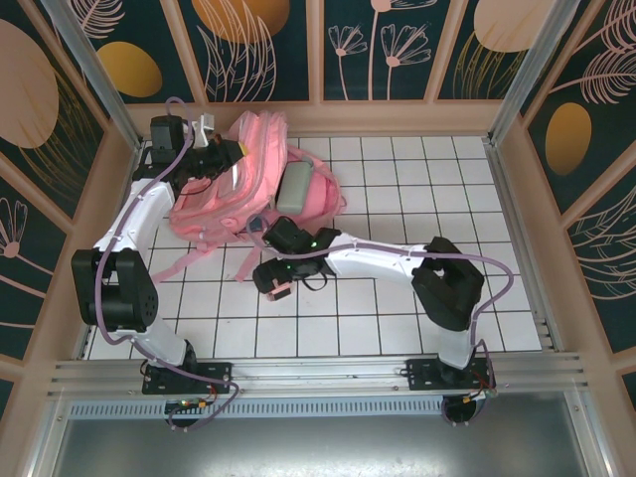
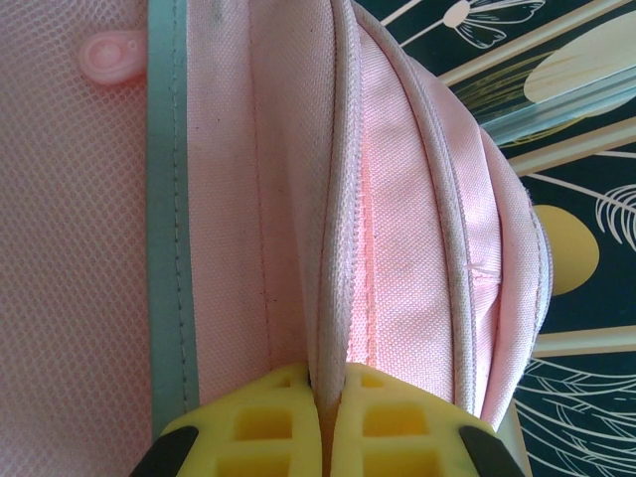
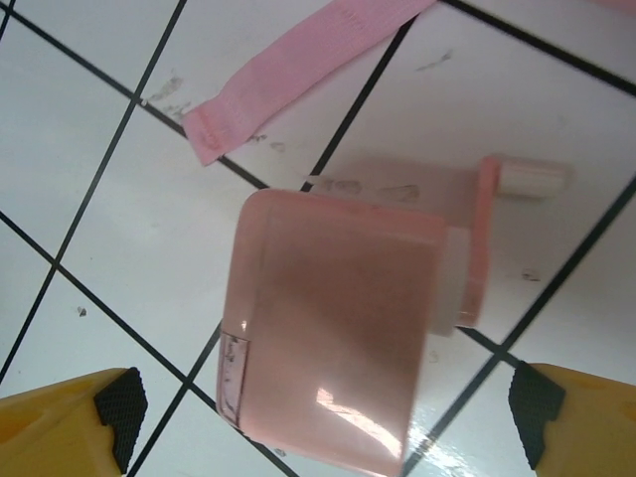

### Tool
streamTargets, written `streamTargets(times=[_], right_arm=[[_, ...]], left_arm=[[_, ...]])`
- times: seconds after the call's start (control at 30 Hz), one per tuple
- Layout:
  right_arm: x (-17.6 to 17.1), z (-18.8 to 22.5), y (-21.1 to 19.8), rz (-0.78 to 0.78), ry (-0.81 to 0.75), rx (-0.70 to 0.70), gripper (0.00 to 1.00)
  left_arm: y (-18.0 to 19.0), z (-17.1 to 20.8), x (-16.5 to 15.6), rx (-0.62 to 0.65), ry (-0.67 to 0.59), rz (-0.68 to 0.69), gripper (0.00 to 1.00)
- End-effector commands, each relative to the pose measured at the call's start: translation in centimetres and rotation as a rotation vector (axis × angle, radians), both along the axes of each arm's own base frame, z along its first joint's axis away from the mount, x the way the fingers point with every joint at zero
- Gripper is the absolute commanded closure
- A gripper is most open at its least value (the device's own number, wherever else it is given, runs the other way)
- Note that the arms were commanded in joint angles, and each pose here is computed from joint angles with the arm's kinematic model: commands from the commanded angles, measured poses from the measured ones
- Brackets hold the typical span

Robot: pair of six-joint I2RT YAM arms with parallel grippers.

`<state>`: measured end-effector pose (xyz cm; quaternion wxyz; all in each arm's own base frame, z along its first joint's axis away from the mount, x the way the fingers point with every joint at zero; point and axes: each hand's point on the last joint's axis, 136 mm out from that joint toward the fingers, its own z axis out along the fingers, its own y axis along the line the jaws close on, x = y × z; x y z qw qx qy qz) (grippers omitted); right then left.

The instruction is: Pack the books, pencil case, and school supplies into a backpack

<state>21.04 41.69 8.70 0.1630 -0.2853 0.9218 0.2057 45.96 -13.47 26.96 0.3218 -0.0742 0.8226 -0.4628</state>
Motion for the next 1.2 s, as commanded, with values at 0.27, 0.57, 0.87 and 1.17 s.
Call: streamTargets(times=[0.27, 0.57, 0.87, 1.17], right_arm=[[-1.7, -3.4, -0.1, -0.052, 0.015, -0.122, 0.01], [-0.8, -4.0, -0.1, -0.111, -0.029, -0.162, 0.16], [0.4, -0.5, -0.9, -0.131, -0.107, -0.12, 0.28], [1.3, 1.2, -1.0, -0.123, -0.112, -0.083, 0.46]], left_arm=[[0.7, 3.0, 0.9, 0.006, -0.108, 0.014, 1.0], [0.6, 3.1, 0.4, 0.004, -0.108, 0.005, 1.0], [0.6, 3.4, 0.4, 0.003, -0.117, 0.002, 1.0], [0.6, 3.6, 0.4, 0.002, -0.123, 0.002, 1.0]])
